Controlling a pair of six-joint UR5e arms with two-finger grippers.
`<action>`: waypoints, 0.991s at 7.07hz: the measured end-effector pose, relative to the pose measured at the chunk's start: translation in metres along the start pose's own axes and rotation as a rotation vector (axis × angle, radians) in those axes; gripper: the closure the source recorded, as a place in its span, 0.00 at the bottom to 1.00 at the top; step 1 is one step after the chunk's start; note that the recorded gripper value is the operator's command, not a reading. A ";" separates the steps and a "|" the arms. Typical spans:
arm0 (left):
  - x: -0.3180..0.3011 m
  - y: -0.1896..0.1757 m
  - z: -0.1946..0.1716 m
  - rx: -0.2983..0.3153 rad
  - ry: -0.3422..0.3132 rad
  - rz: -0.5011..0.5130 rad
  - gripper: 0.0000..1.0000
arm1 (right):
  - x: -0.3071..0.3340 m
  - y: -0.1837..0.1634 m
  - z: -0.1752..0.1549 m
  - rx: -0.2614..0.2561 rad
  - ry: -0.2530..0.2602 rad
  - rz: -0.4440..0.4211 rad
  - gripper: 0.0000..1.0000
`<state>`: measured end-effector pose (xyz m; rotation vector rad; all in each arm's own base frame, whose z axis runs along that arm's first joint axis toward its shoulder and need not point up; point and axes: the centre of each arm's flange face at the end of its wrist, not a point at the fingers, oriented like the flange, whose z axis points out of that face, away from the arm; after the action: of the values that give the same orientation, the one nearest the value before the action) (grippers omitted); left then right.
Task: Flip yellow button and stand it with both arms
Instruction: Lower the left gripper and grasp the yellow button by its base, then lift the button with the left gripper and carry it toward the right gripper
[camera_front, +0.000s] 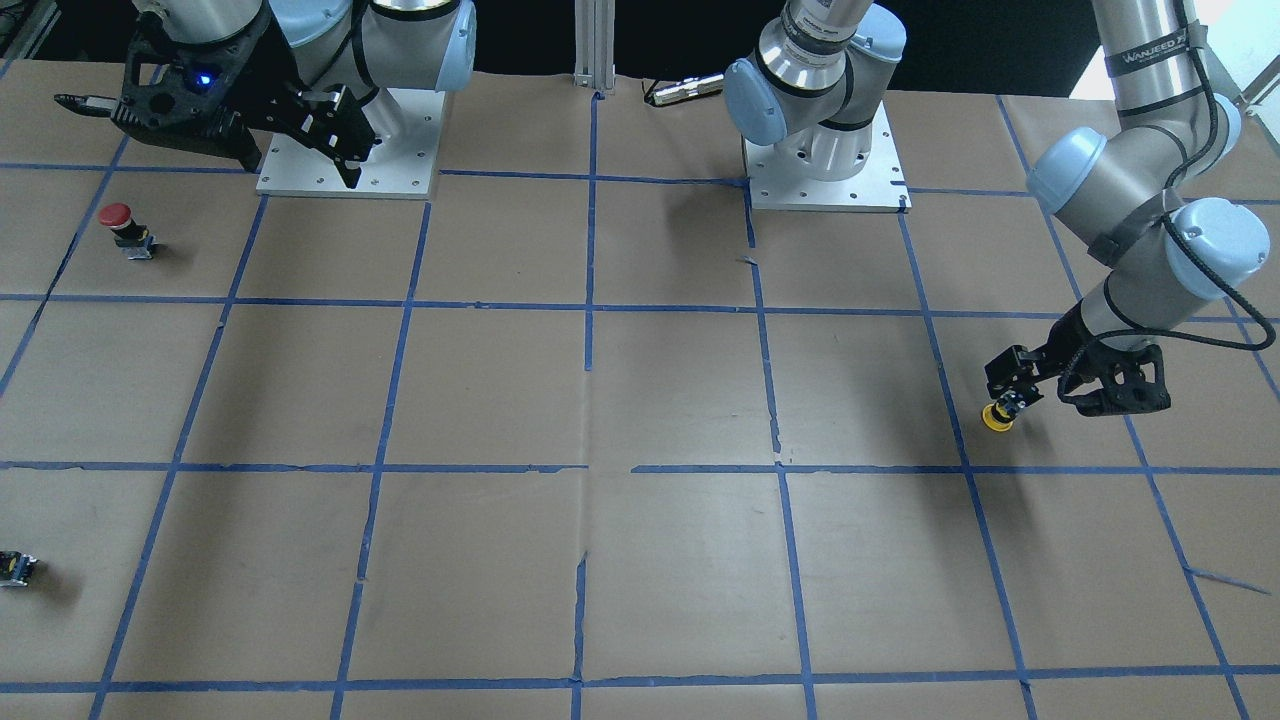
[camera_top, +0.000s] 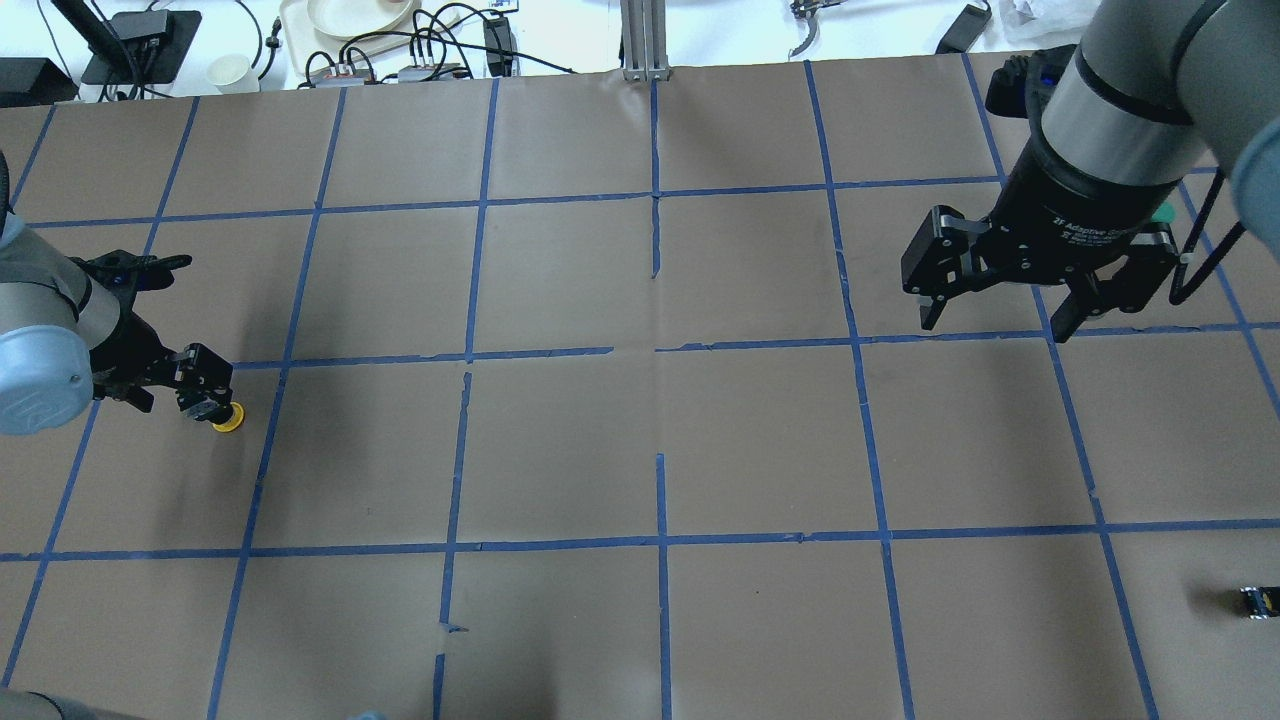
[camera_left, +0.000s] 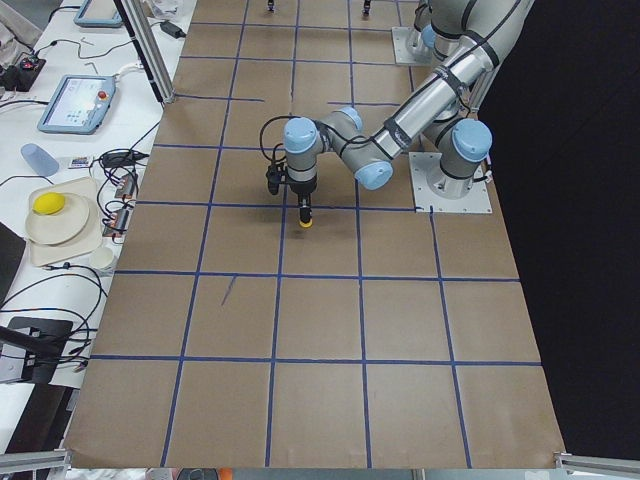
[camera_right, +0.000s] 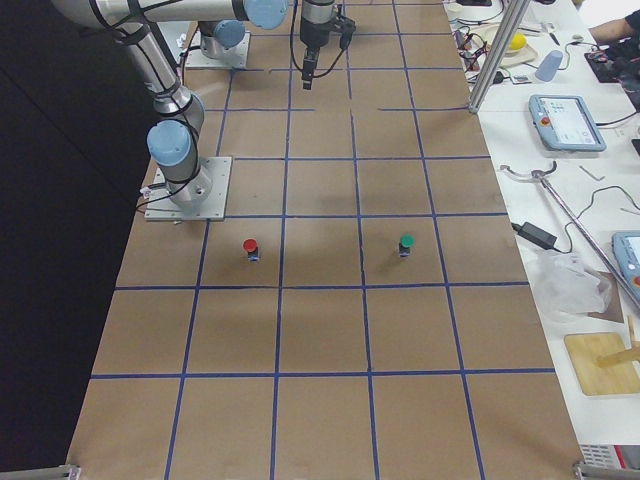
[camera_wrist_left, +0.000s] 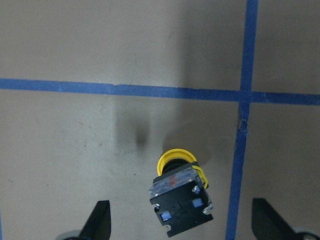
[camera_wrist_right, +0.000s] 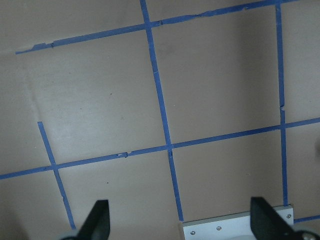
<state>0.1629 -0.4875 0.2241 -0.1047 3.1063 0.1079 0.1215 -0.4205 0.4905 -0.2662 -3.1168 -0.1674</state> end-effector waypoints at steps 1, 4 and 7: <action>-0.001 -0.001 0.002 -0.007 0.002 0.001 0.57 | 0.000 0.000 0.000 0.000 -0.002 0.003 0.00; -0.007 0.000 0.004 -0.005 0.042 0.018 0.76 | 0.000 -0.001 -0.001 0.003 -0.004 -0.001 0.00; 0.013 0.006 -0.009 0.018 0.315 -0.007 0.76 | 0.000 -0.001 -0.001 0.001 -0.012 -0.001 0.00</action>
<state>0.1489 -0.4830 0.2328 -0.1459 3.4204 0.0696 0.1214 -0.4215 0.4913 -0.2666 -3.1284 -0.1646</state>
